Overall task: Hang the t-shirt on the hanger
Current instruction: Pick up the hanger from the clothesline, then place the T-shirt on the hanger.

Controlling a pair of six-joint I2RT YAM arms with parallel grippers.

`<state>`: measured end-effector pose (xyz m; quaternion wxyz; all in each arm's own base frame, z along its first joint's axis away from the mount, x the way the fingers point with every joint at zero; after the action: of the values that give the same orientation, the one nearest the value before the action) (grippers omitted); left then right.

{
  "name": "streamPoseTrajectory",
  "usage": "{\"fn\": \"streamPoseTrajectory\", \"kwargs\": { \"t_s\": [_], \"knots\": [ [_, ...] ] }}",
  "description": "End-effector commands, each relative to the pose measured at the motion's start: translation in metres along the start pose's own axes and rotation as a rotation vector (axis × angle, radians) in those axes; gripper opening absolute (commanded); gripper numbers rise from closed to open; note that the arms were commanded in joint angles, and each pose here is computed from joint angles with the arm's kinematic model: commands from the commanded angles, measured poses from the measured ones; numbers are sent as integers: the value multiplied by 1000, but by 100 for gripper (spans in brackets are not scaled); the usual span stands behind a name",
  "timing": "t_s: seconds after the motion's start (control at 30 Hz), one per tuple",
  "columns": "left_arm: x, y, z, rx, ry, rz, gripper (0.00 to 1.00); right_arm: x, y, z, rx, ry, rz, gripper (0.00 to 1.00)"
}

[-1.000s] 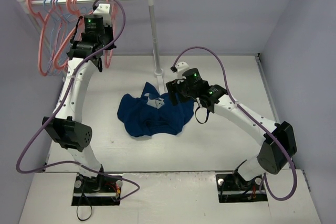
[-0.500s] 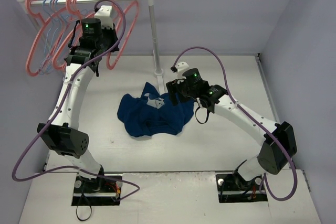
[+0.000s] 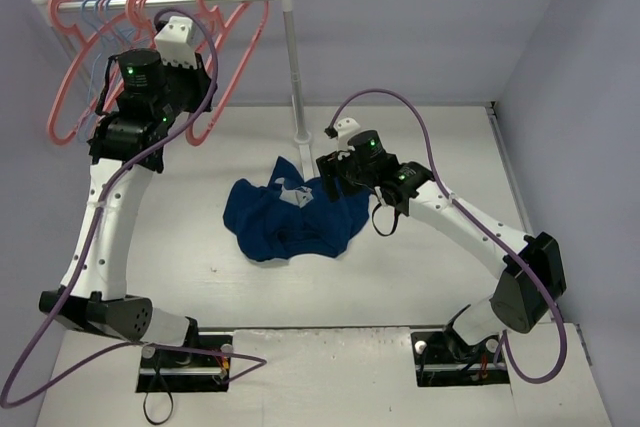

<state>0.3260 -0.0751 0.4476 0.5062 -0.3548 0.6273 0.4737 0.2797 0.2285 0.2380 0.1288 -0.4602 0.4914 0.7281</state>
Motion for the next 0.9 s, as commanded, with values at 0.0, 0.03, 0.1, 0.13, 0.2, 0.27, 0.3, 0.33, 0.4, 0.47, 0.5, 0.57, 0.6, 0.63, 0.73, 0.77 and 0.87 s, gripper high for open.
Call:
{"fn": "streamPoseTrajectory", "kwargs": {
  "t_s": [0.0,0.03,0.1,0.13,0.2,0.27,0.3,0.33,0.4,0.47,0.5,0.57,0.6,0.63,0.73,0.77,0.87],
  "knots": [
    [-14,22,-3,7,-15,-112,0,-22,15,0,-6,4,-106,67],
    [-6,24,-4,7,-10,-96,0,-21,14,0,-2,-1,-102,67],
    [20,28,-4,-1,4,-46,0,-16,11,0,2,-14,-89,67],
    [33,30,-4,-2,8,-20,0,-14,10,1,2,-24,-82,66],
    [50,41,-6,4,19,2,0,-9,6,3,0,-53,-68,64],
    [82,56,-9,11,29,51,0,3,-2,9,-11,-82,-39,61],
    [83,56,-9,11,30,52,0,6,-3,9,-11,-82,-35,61],
    [97,68,-10,9,31,71,0,16,-8,15,-14,-89,-16,51],
    [100,83,-12,25,20,54,0,29,-12,22,-10,-91,9,46],
    [128,98,-19,71,24,109,0,55,-17,26,15,-104,57,44],
    [135,103,-21,94,24,122,0,62,-19,27,22,-112,69,44],
    [147,110,-25,135,22,144,0,81,-22,30,25,-116,108,44],
    [151,112,-27,153,21,152,0,91,-23,30,27,-113,131,44],
    [155,112,-29,176,21,160,0,98,-24,32,26,-108,149,44],
    [165,113,-36,248,13,189,0,118,-27,33,31,-101,203,43],
    [167,113,-37,261,6,195,0,125,-28,32,40,-109,220,43],
    [172,111,-38,270,-2,208,0,133,-31,31,61,-128,218,43]
  ]
}}
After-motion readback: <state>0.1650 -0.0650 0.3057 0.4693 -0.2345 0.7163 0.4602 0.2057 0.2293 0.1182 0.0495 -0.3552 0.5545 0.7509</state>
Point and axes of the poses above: each gripper's point midway between its finger pads, its own y axis back along the fingers, its own z axis along the line the jaws close on, x = y × z, the point moved 8 cm from there along y, back along the fingers, and after that the axes turned 2 degrees about -y, right-handed, at the moved point
